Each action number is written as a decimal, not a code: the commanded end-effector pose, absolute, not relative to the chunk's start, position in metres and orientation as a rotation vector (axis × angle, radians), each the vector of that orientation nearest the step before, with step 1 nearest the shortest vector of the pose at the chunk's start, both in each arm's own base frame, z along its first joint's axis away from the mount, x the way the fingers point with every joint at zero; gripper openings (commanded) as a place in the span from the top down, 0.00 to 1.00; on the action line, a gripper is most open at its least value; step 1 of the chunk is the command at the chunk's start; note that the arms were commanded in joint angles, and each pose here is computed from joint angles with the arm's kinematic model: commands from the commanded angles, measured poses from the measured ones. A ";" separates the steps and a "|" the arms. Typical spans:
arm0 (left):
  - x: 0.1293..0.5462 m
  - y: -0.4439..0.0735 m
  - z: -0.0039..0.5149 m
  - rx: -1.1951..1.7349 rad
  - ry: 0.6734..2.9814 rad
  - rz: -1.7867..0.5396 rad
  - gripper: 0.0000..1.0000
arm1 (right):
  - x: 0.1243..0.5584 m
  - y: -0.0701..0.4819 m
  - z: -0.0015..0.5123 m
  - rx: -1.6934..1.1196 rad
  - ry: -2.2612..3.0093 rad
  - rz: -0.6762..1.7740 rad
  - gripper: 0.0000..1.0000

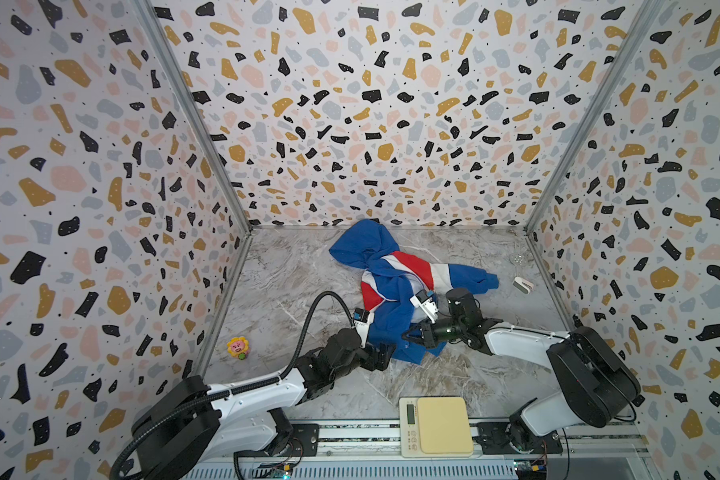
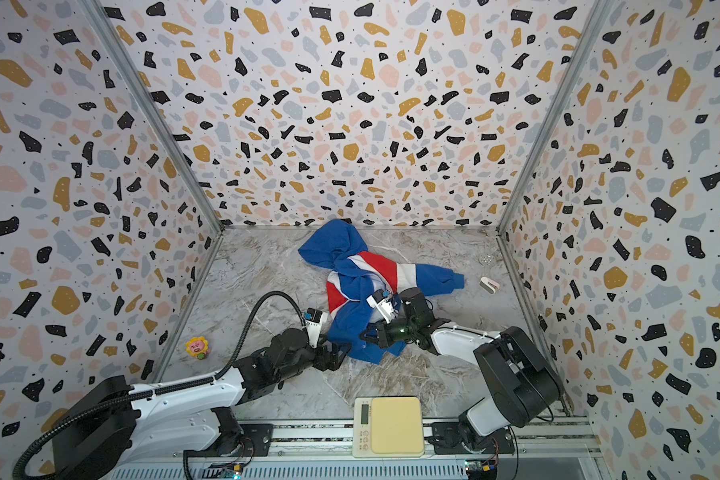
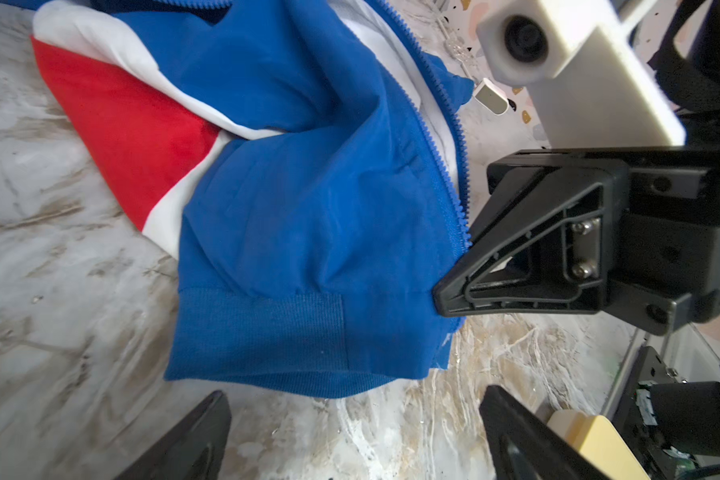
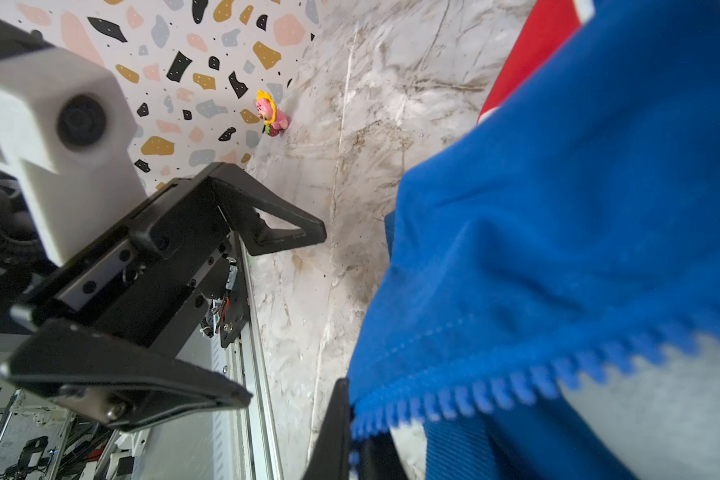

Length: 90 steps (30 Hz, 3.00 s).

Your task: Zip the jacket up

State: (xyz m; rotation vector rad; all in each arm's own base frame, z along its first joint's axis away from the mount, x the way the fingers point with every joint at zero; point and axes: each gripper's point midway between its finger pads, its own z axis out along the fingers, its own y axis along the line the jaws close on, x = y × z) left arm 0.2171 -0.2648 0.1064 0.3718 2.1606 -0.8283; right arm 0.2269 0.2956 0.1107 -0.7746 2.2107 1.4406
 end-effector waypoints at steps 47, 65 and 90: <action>0.222 -0.294 0.097 0.258 2.134 -1.204 0.75 | 0.233 0.332 0.115 -0.548 2.159 1.738 1.00; 0.223 -0.295 0.100 0.272 2.127 -1.204 1.00 | 0.231 0.321 0.101 -0.544 2.249 1.633 0.66; 0.246 -0.270 0.107 0.089 2.086 -1.101 1.00 | 0.279 0.198 0.099 -0.168 2.439 0.995 0.42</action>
